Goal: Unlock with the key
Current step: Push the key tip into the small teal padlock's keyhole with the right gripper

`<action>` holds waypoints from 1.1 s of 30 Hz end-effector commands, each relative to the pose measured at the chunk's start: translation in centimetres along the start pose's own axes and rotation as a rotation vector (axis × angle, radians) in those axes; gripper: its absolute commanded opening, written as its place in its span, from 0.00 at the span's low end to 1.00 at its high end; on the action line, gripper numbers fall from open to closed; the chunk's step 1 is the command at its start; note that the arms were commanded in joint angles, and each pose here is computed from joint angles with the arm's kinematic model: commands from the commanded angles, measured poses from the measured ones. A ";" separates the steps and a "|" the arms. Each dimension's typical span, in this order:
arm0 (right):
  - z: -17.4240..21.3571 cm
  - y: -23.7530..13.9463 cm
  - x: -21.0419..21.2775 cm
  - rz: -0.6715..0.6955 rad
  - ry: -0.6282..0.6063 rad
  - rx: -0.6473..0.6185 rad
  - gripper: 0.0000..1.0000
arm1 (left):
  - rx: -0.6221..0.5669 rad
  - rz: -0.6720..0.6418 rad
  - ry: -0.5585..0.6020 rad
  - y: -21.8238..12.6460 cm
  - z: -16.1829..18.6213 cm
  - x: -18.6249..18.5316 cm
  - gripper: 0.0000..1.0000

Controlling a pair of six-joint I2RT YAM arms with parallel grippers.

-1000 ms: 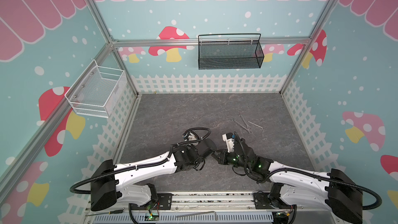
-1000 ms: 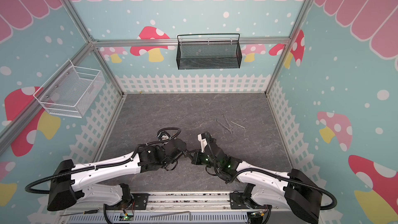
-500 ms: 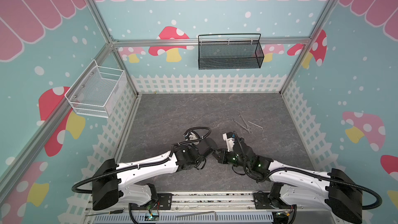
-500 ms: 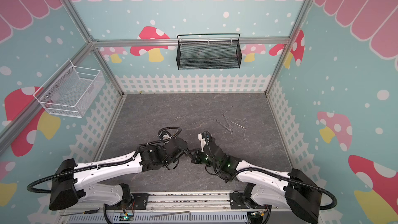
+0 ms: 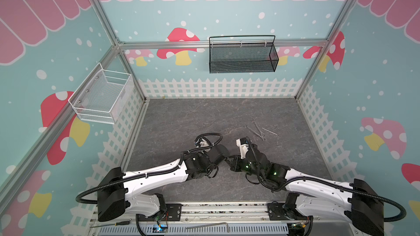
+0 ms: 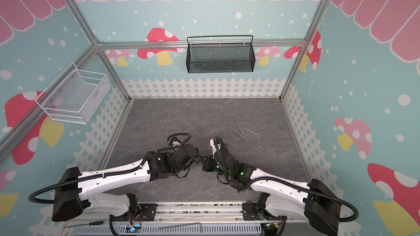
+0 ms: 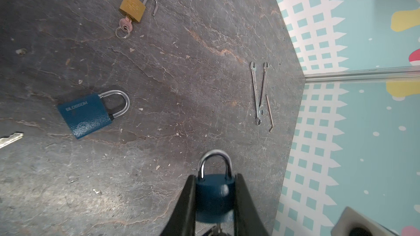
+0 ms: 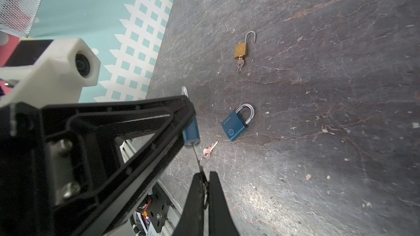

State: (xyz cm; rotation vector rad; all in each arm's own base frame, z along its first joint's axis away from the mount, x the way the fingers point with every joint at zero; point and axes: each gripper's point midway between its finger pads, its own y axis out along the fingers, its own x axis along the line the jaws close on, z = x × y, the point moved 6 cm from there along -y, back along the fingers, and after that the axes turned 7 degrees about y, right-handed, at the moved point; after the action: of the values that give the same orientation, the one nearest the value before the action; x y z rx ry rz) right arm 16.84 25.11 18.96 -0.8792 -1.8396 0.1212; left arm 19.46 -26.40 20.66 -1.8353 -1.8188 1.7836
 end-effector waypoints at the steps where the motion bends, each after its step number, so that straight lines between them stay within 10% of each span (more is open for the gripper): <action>1: -2.7 -0.9 2.2 -0.041 0.003 -0.137 0.00 | 0.032 -0.055 0.030 0.1 0.8 0.7 0.00; 23: -0.8 0.5 4.1 -0.156 0.050 -0.091 0.00 | 0.052 0.050 -0.187 -1.6 1.3 -1.2 0.00; 33: -1.7 -0.9 5.1 -0.199 0.039 -0.131 0.00 | 0.061 0.017 -0.004 -1.9 1.6 -1.5 0.00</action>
State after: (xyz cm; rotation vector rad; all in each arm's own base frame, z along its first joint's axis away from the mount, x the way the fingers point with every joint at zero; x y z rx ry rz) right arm 16.72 26.50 19.92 -0.8723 -1.8411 0.0465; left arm 19.16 -26.00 21.70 -1.7983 -1.9166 1.8423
